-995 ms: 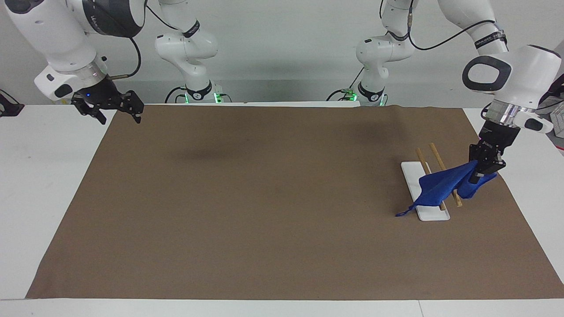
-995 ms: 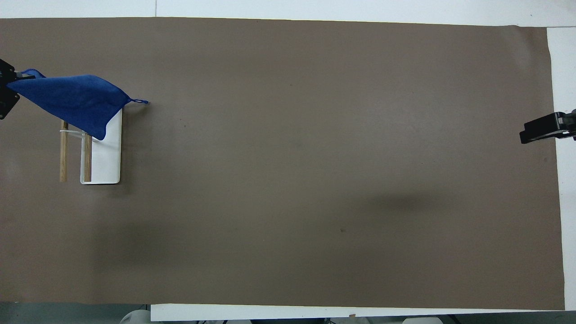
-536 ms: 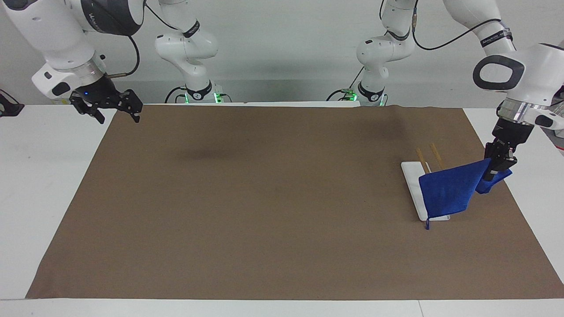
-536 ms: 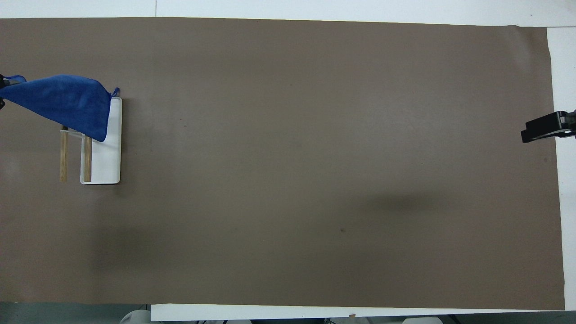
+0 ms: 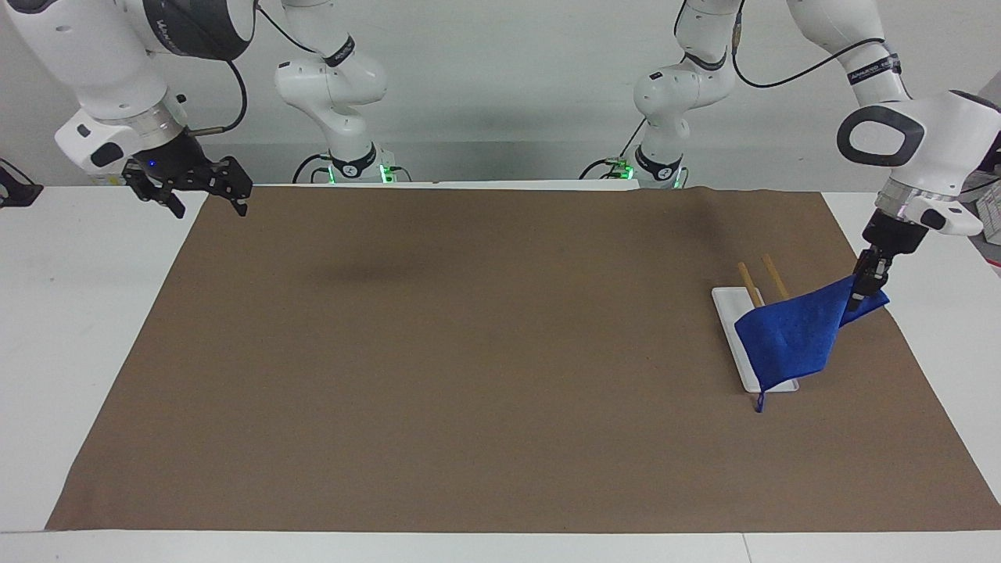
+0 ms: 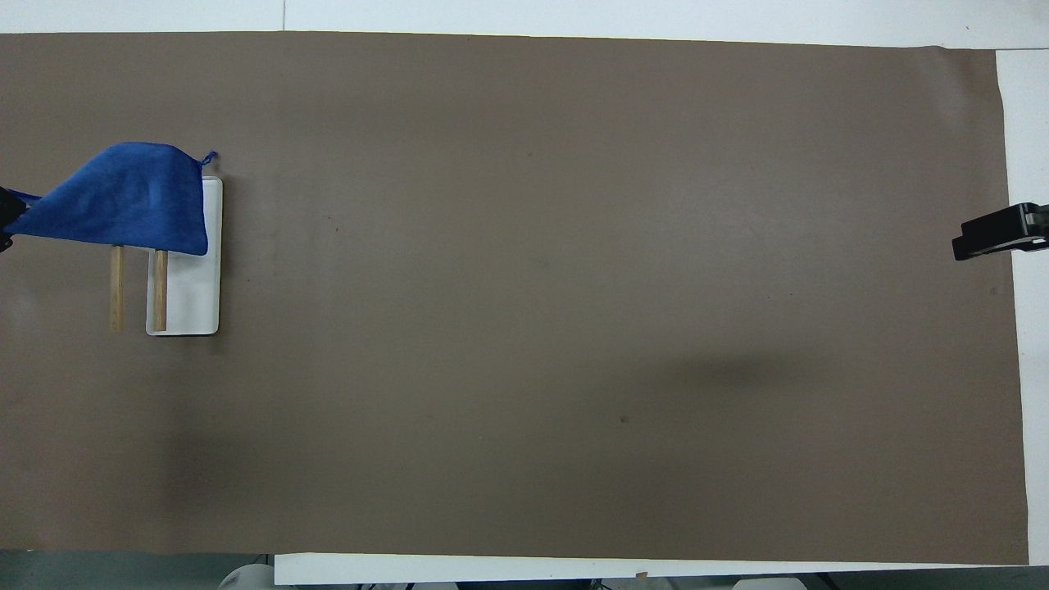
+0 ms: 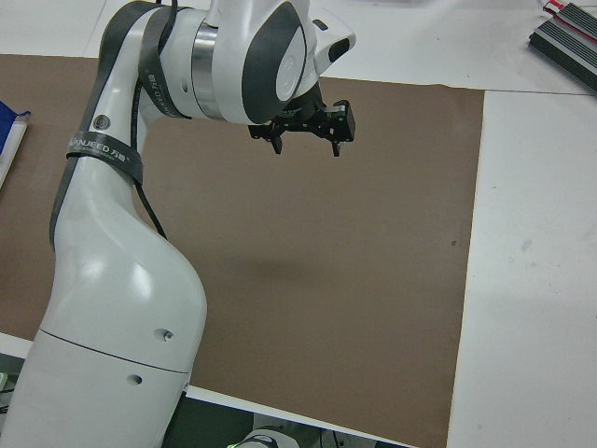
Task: Right arm passes towel to left arm to hang
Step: 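Drape the towel over the white rack with the left gripper, then release the towel and retract the left gripper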
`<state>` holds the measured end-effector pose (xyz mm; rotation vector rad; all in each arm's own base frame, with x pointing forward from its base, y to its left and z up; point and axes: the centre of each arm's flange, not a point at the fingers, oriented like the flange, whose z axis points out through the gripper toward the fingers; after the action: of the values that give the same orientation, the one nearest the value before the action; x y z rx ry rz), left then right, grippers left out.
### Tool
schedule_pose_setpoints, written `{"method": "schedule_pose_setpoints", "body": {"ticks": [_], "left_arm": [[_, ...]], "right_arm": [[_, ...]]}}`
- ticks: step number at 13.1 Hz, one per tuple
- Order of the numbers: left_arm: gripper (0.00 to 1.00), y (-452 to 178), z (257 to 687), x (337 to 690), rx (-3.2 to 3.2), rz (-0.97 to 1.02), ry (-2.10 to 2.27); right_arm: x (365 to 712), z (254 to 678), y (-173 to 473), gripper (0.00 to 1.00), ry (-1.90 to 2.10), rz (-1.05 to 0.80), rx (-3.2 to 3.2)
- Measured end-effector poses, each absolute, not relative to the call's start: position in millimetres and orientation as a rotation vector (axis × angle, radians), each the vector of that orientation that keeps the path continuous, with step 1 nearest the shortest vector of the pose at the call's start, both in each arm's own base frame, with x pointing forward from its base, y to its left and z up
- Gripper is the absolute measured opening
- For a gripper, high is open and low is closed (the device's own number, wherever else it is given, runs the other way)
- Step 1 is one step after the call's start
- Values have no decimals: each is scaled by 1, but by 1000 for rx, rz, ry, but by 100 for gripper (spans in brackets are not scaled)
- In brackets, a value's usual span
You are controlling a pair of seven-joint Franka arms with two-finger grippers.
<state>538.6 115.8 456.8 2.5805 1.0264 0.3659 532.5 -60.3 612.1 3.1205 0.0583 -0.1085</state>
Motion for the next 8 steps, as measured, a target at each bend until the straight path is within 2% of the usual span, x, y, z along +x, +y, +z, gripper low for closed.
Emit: {"method": "schedule_pose_setpoints", "body": {"ticks": [4,6,7,8], "left_arm": [[2,115,452,531,2702,375,750],[7,115,444,527,2728,363,692],[15,116,443,526,2732,362,684],[28,117,443,526,2734,365,682]], "right_arm": [[532,612,-60,99,58,-109,3120],[532,612,-60,99,55,-109,3120],[532,612,-60,99,35,-109,3120],[532,611,-60,99,4,-111,3120]]}}
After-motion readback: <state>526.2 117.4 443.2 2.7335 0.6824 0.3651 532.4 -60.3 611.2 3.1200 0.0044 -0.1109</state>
